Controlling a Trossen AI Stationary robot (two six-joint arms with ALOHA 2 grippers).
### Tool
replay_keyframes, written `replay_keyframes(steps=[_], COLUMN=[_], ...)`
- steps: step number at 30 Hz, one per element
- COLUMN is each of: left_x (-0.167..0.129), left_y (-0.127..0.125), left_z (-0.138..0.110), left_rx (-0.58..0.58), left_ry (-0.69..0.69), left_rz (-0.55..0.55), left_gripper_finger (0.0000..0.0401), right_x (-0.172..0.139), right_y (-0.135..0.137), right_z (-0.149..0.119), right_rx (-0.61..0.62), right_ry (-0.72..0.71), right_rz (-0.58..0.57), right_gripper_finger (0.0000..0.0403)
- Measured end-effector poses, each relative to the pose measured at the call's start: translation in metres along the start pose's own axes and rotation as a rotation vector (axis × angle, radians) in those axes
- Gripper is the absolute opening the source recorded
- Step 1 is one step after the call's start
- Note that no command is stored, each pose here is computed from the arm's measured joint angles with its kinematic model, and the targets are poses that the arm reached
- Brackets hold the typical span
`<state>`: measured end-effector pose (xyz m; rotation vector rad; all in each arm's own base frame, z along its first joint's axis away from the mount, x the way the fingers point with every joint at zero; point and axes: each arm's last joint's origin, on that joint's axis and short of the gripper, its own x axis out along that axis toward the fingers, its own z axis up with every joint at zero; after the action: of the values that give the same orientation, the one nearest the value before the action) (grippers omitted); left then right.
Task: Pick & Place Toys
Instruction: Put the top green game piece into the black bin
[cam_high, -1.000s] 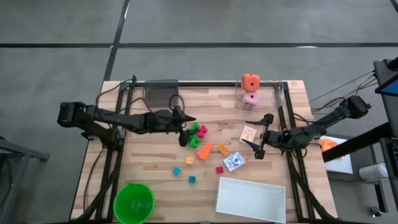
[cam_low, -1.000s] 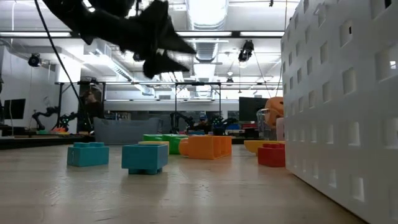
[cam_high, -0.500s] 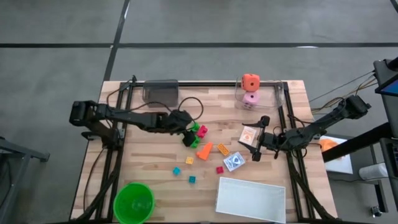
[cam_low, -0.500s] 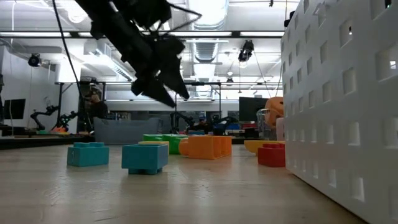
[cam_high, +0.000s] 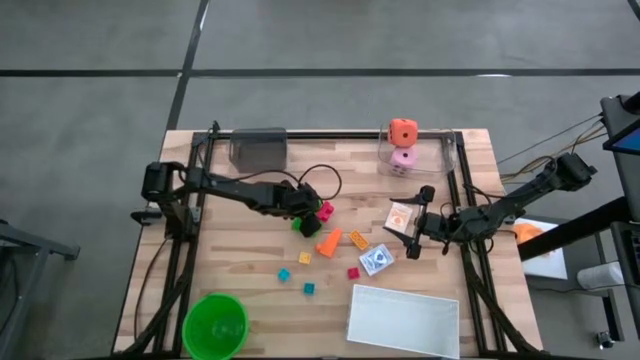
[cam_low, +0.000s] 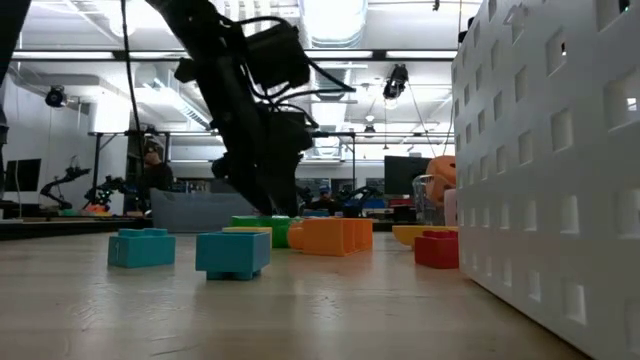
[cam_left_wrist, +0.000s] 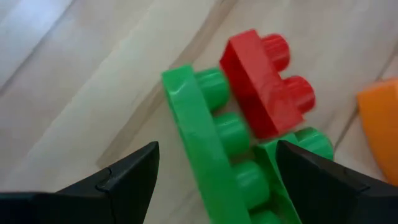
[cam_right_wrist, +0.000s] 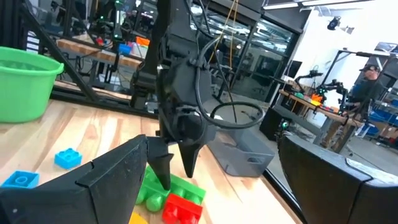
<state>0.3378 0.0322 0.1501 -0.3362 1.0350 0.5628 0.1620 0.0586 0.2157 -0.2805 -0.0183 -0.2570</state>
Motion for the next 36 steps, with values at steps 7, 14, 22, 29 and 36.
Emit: replay_keyframes(steps=[7,14,22,29,36], left_x=[0.001,0.000,-0.003,-0.001,0.000], left_y=[0.002,0.003,0.003,0.009,0.014], left_z=[-0.001,0.000,0.007,0.010,0.013], left_rx=[-0.013,-0.011,-0.011,-0.029,-0.044], left_ry=[0.008,0.016,-0.010,-0.027,-0.029], left_rz=[0.028,0.037,0.058,0.089,0.099], left_gripper_finger=[0.0322,0.0322,0.0322,0.0322,0.0322], right_x=[0.000,0.000,0.000,0.000,0.000], right_y=[0.001,0.001,0.001,0.001,0.001], right_z=[-0.001,-0.002,-0.002,-0.002,-0.002], right_rx=[-0.004,-0.007,-0.008,-0.010,-0.009], right_ry=[0.004,0.010,0.013,0.014,0.014], right_rz=[0.002,0.004,0.006,0.006,0.006], right_gripper_finger=[0.0351,0.0351,0.0351,0.0351,0.0351])
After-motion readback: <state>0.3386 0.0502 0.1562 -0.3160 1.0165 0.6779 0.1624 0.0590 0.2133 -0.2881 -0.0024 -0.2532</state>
